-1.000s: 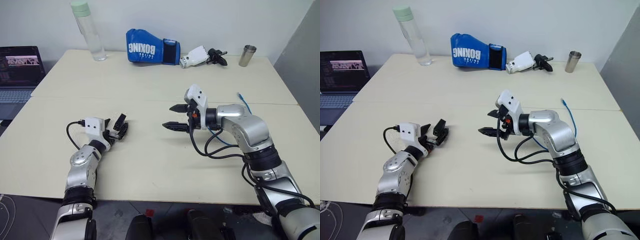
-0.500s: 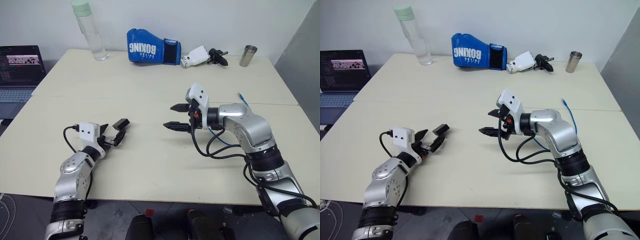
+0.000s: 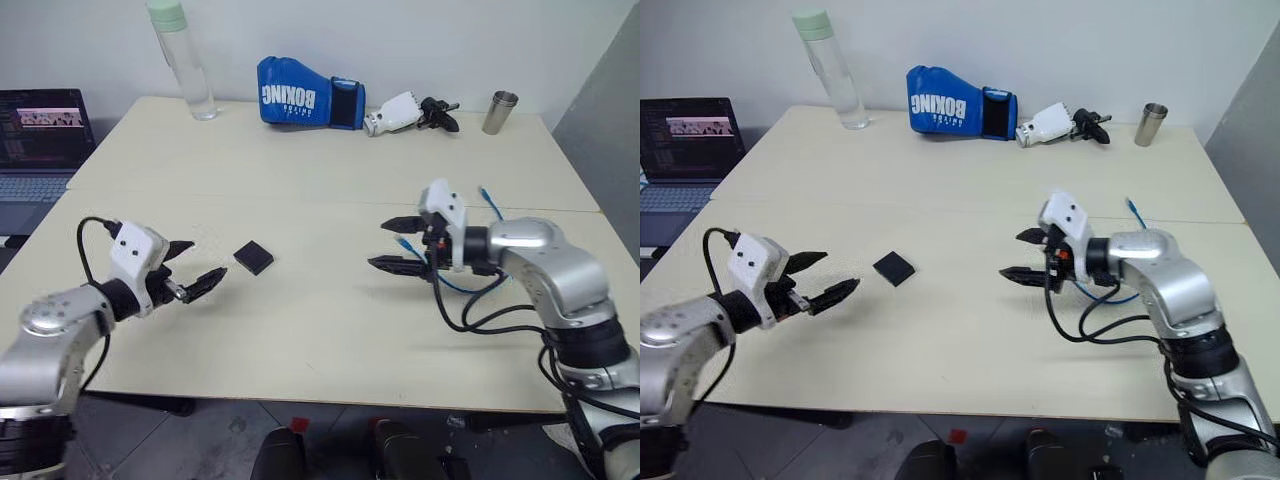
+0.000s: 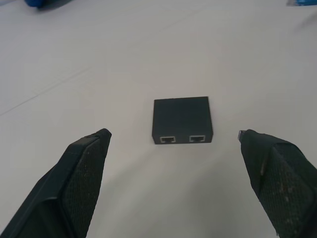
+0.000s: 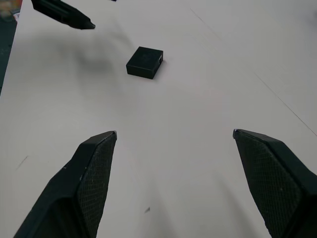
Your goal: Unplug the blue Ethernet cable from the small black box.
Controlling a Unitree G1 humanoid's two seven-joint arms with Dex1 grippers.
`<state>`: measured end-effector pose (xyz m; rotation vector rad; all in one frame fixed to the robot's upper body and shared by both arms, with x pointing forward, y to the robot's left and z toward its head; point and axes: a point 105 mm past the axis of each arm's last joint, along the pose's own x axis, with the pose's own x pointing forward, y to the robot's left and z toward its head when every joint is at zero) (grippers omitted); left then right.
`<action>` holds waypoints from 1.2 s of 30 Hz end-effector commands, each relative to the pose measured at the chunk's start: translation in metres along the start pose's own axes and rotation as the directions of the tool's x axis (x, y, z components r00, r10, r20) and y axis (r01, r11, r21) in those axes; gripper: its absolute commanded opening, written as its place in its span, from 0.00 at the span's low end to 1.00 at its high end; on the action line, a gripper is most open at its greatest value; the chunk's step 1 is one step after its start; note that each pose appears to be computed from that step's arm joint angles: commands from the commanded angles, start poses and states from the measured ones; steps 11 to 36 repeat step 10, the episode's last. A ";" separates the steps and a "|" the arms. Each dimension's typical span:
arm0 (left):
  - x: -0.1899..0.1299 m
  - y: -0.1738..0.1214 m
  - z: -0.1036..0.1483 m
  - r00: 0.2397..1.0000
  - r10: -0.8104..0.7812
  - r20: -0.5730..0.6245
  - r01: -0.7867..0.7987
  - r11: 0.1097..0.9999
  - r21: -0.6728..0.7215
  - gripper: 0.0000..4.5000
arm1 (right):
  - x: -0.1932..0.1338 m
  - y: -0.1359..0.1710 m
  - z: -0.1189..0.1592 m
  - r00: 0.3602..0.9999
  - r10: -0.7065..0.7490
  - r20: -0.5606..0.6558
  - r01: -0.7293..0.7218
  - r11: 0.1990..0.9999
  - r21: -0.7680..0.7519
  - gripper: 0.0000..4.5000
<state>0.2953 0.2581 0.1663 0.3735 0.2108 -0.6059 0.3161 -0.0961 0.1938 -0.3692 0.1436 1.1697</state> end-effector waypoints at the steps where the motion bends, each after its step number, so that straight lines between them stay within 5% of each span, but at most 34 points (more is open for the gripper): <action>1: -0.013 0.002 0.029 0.998 -0.069 0.008 0.069 0.995 0.066 0.98 | -0.037 0.000 0.005 1.000 0.007 -0.004 -0.007 0.999 -0.040 0.89; 9: -0.020 0.009 0.044 0.994 -0.111 0.021 0.109 0.992 0.063 0.98 | -0.067 -0.002 -0.002 0.998 0.000 -0.067 -0.001 1.000 -0.016 0.89; 36: -0.020 0.008 0.044 0.992 -0.122 0.018 0.121 0.990 0.073 0.98 | -0.068 -0.003 -0.002 0.998 -0.005 -0.068 0.004 1.000 -0.015 0.89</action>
